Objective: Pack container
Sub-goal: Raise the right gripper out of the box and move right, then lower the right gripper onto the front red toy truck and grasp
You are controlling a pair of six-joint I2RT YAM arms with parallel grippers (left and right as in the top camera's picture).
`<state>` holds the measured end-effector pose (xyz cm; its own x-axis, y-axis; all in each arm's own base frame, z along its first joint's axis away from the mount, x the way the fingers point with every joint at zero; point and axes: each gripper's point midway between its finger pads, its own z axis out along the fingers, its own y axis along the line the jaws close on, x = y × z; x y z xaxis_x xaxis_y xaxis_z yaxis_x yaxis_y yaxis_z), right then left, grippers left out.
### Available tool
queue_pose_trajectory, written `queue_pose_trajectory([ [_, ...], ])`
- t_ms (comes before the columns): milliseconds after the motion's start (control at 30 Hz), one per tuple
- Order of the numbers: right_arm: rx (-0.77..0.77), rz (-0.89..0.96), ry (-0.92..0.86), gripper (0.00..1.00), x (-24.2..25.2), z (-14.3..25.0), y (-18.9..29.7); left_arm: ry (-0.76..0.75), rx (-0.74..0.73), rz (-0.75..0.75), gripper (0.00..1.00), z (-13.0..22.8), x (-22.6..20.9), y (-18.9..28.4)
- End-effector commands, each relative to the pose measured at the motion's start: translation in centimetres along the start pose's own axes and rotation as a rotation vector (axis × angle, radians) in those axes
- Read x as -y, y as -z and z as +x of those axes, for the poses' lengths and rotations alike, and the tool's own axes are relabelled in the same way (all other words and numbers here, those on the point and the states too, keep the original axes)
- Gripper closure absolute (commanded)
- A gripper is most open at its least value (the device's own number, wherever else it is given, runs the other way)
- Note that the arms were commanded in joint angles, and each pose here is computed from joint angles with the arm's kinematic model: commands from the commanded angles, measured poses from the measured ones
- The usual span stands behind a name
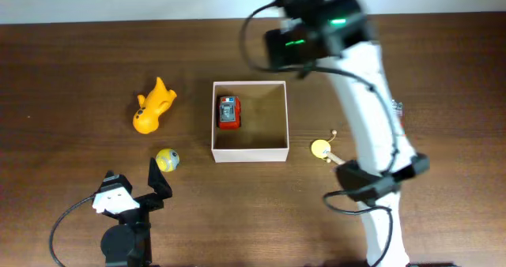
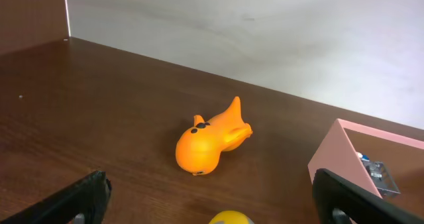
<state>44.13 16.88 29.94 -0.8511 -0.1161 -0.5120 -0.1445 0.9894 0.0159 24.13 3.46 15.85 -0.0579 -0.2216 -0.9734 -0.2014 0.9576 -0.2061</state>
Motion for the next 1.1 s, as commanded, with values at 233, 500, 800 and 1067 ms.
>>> queue_pose_trajectory([
  [233,-0.092,0.169,-0.093,0.23,14.1,0.5,-2.0,-0.019,0.001,0.004,0.01,0.1,0.0,0.0],
  [500,-0.364,0.237,-0.240,0.23,21.8,6.9,-6.4,-0.019,0.001,0.004,0.01,0.1,0.0,0.0],
  [800,-0.505,0.039,-0.370,0.23,23.6,11.9,-11.0,-0.019,0.001,0.004,0.01,0.1,0.0,0.0],
  [1067,-0.594,-0.011,-0.366,0.10,22.7,15.2,-14.2,-0.019,0.001,0.004,0.01,0.1,0.0,0.0],
])
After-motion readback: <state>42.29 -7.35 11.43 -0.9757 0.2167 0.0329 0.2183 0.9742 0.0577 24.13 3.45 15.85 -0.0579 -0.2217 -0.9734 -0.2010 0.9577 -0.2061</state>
